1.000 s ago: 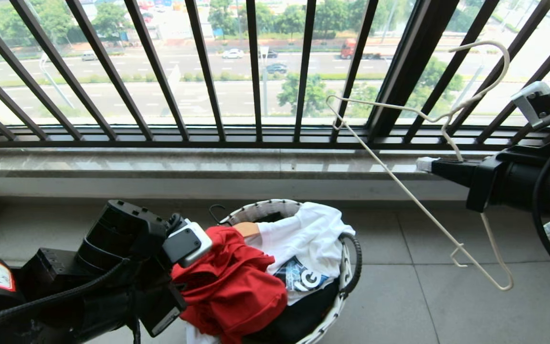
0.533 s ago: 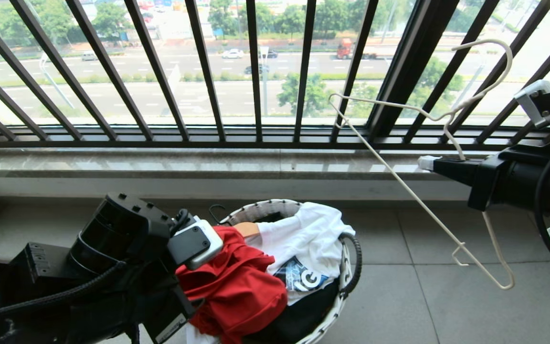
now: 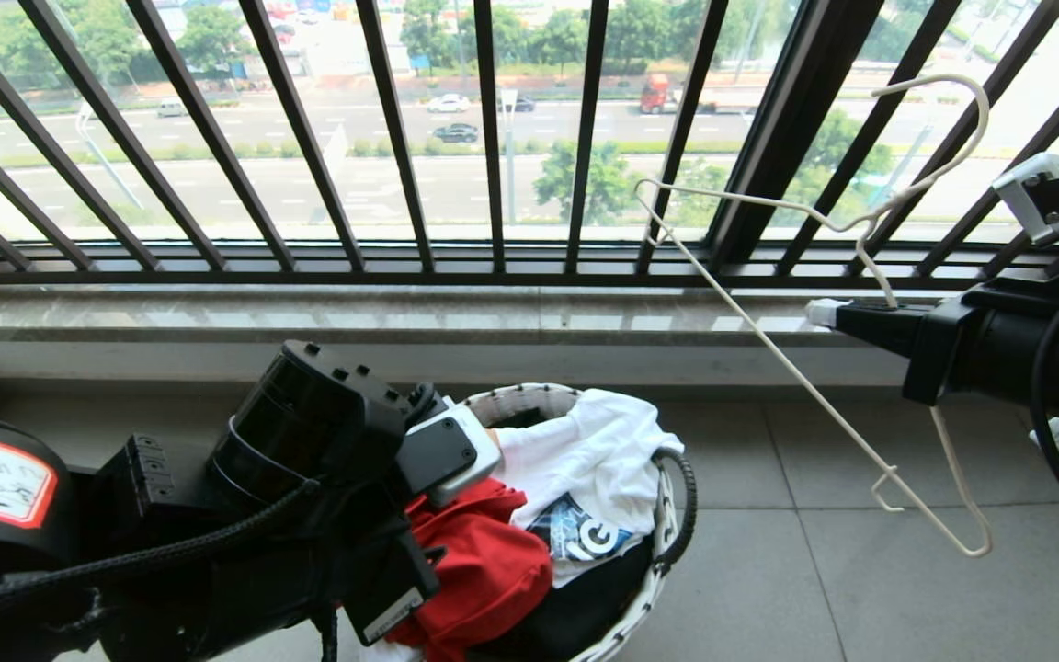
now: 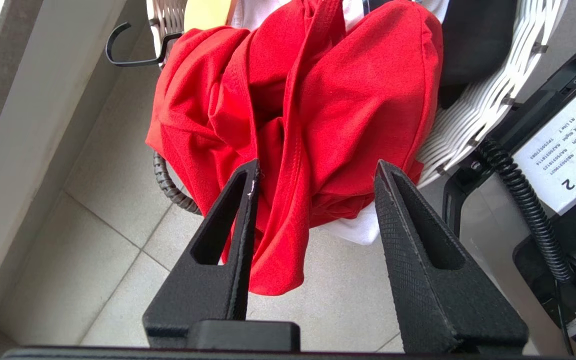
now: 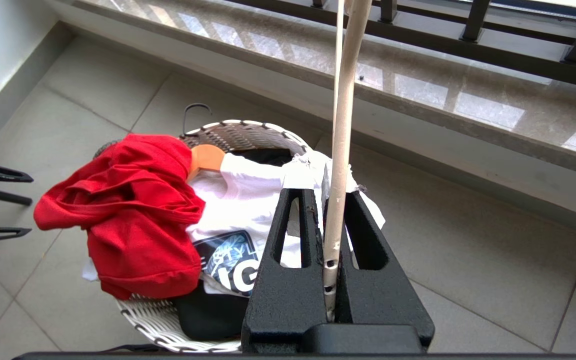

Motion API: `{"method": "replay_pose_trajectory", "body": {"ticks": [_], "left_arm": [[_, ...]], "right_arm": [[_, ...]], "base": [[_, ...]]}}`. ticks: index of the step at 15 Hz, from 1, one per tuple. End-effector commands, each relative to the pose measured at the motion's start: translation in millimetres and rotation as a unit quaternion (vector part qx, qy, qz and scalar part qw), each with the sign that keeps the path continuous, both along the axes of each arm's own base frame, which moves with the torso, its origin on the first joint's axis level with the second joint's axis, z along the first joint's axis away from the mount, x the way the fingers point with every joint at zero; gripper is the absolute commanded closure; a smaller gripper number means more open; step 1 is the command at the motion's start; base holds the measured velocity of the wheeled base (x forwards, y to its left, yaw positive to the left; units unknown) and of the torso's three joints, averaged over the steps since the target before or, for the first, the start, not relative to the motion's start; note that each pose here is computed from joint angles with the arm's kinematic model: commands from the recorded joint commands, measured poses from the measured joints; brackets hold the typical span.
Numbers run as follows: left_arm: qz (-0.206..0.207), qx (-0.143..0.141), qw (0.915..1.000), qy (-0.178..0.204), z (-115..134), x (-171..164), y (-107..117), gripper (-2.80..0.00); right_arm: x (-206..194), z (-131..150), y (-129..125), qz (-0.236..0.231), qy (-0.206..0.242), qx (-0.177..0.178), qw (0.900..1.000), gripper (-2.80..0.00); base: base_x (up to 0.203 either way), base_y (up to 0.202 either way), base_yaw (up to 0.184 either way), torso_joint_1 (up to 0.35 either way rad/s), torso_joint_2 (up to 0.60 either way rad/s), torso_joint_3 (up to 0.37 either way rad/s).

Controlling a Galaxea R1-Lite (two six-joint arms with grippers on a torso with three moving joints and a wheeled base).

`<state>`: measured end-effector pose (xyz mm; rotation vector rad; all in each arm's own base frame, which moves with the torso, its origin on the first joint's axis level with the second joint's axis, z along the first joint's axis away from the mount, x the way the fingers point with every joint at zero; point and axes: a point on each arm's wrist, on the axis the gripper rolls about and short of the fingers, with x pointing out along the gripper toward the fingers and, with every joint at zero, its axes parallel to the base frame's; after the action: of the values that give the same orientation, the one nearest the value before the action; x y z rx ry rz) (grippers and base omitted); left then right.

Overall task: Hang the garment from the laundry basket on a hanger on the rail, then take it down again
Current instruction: Pick up clothes from the basket

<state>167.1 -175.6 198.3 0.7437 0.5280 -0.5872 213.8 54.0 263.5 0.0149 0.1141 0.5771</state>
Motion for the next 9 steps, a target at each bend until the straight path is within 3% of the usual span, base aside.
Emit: {"method": "replay_pose_trajectory", "body": {"ticks": [1, 6, 9], "left_arm": [[0.011, 0.026, 0.9995, 0.018, -12, 10, -2, 0.00], [0.014, 0.098, 0.9947, 0.028, -16, 25, 19, 0.00], [0.017, 0.122, 0.9911, 0.049, -26, 32, 20, 0.00]], "right_arm": [[0, 0, 0, 0.001, -0.001, 0.000, 1.000, 0.00], [0, 0, 0, 0.001, -0.001, 0.000, 1.000, 0.00], [0, 0, 0, 0.001, 0.000, 0.001, 1.000, 0.00]], "base": [[0.000, 0.000, 0.000, 0.000, 0.00, 0.000], [0.000, 0.000, 0.000, 0.000, 0.00, 0.000], [0.000, 0.000, 0.000, 0.000, 0.00, 0.000]]}}
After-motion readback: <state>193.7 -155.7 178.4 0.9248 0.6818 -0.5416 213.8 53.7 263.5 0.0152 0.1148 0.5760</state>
